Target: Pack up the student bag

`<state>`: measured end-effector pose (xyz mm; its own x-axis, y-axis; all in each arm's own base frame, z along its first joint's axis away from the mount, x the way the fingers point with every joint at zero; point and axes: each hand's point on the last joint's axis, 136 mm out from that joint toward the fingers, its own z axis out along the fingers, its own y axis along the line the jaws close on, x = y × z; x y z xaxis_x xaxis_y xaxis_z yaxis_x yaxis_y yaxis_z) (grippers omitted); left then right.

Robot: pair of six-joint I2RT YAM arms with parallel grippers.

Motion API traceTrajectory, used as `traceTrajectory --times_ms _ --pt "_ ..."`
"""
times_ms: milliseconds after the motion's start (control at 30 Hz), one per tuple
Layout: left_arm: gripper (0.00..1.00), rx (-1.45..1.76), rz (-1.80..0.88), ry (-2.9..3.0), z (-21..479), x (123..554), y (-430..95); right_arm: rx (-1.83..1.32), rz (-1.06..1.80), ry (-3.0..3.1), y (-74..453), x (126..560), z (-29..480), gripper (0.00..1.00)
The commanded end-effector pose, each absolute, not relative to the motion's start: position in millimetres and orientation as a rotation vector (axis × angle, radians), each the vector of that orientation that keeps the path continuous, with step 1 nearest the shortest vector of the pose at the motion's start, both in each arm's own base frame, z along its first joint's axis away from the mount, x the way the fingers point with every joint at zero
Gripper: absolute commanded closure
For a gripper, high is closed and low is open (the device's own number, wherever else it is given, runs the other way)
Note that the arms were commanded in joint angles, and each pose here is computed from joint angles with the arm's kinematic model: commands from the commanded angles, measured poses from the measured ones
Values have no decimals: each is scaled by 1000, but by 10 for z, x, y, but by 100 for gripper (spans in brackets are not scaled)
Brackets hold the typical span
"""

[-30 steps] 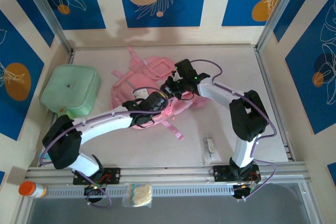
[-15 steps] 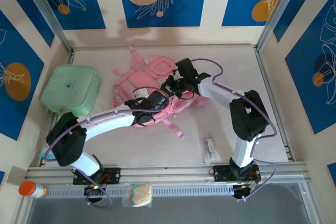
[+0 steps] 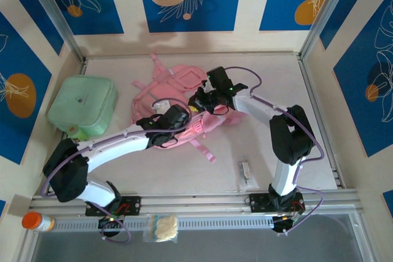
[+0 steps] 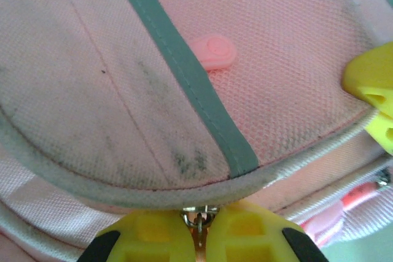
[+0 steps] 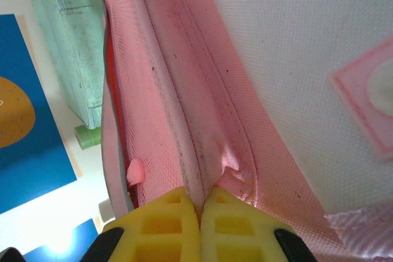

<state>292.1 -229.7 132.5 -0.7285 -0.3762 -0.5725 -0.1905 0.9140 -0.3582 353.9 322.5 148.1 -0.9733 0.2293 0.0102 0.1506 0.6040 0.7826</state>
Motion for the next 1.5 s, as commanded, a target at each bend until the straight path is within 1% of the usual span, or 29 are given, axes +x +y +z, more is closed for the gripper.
traceTrajectory --times_ms 0,167,267,433,600,633,767,833,900,967,1067,1100,1133,1200,1333,1400,1433,1467 --pt "100 -316 -364 2421 1359 2846 -2115 157 1369 2716 3203 3535 1741 100" --pt "100 -219 -382 2473 1255 2682 -1899 109 1312 2725 3027 3620 1730 100" --pt "100 -139 -433 2484 1264 2633 -1922 36 1322 2698 3020 3714 1754 100" --pt "100 -1 -693 2449 1448 2630 -2427 -46 1287 2716 3082 3920 1714 100" --pt "100 130 -728 2477 1467 2640 -2872 -45 1289 2743 3075 4083 1667 100" --pt "100 121 -703 2483 1452 2667 -2878 -41 1285 2748 3063 4068 1679 96" --pt "100 48 -619 2467 1419 2778 -2767 44 1302 2768 2951 3905 1722 70" --pt "100 56 -645 2460 1419 2804 -2812 103 1355 2774 2928 3768 1715 61" --pt "100 74 -682 2463 1405 2810 -2892 157 1408 2791 2960 3618 1656 55" --pt "100 86 -701 2467 1383 2816 -2948 197 1482 2806 3058 3485 1584 53" --pt "100 84 -726 2462 1375 2826 -2992 261 1493 2821 3156 3420 1453 53" --pt "100 88 -733 2462 1378 2826 -3001 276 1488 2818 3178 3426 1422 54" --pt "100 92 -734 2464 1379 2824 -3006 276 1491 2808 3208 3438 1415 57" --pt "100 104 -725 2464 1396 2821 -2996 268 1459 2813 3230 3464 1390 64" --pt "100 147 -698 2467 1409 2777 -2946 230 1355 2829 3115 3529 1350 91" --pt "100 184 -668 2483 1389 2733 -2889 185 1308 2838 3007 3567 1367 98" --pt "100 204 -631 2501 1358 2700 -2823 162 1272 2843 2929 3593 1382 100" --pt "100 226 -596 2515 1332 2675 -2759 147 1247 2845 2851 3621 1391 100"
